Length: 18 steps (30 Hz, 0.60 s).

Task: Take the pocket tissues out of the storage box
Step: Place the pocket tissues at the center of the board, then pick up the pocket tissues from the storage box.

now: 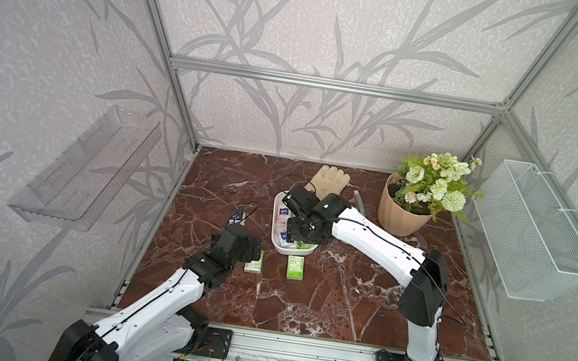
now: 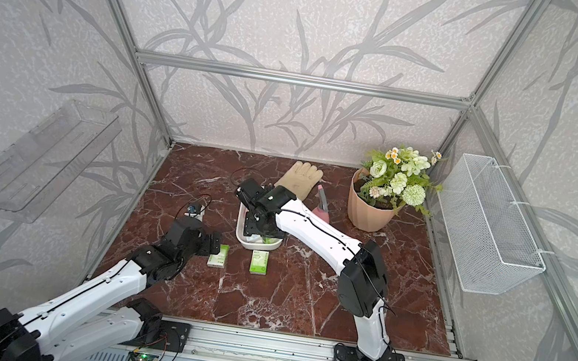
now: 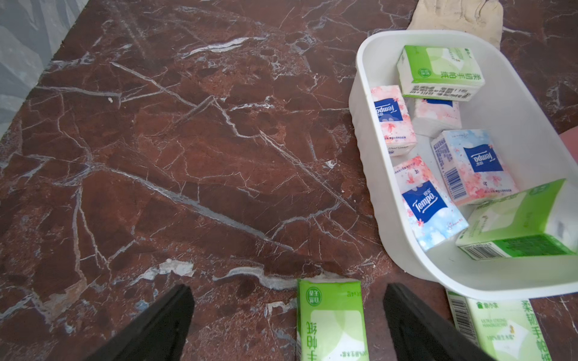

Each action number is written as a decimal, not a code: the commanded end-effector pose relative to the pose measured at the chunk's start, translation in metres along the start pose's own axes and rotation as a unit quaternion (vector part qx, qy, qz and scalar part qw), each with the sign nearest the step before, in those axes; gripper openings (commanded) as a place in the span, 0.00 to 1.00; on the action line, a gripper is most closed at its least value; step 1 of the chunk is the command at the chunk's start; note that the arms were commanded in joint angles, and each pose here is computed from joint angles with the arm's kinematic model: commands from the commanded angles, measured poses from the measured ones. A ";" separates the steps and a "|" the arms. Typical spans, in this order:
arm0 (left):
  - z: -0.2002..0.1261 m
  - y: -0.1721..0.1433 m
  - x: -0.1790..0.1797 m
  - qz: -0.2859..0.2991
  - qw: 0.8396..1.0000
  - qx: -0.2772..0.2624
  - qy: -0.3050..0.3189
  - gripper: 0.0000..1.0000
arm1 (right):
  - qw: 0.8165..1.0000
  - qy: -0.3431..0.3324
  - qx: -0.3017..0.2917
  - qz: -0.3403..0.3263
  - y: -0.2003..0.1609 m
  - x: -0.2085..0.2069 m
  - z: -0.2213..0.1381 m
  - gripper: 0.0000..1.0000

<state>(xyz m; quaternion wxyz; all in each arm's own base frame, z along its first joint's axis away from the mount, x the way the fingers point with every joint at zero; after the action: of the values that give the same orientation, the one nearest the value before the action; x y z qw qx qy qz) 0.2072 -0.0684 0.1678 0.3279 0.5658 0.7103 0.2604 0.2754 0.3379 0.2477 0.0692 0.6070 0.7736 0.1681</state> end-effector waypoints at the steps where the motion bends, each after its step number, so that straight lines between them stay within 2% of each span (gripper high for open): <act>1: -0.001 0.010 -0.002 -0.016 1.000 -0.007 0.005 1.00 | 0.997 -0.049 0.038 -0.045 0.007 -0.014 0.016 0.76; 8: 0.001 0.007 0.001 -0.011 1.000 -0.003 0.013 1.00 | 0.991 -0.042 0.057 -0.115 0.026 -0.012 0.036 0.77; 13: 0.003 0.004 0.001 -0.011 1.000 0.000 0.015 1.00 | 0.984 -0.030 0.073 -0.161 0.030 -0.013 0.049 0.89; 18: 0.003 0.004 0.002 -0.008 1.000 0.001 0.019 1.00 | 0.980 -0.016 0.098 -0.175 0.029 -0.016 0.066 0.90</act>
<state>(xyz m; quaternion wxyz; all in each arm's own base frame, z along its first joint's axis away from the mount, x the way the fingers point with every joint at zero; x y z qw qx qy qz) 0.2093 -0.0671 0.1639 0.3184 0.5621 0.7183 0.2582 0.3231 0.3426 0.1987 0.0665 0.4898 0.8657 0.0791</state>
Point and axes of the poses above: each gripper's point midway between its finger pads, its own z axis out along the fingers, its own x axis along the line the jaws close on, y = z × x, the point moved 9 cm from there along -z, back along the fingers, and after that the axes turned 8 degrees about -z, right-handed, at the moved point
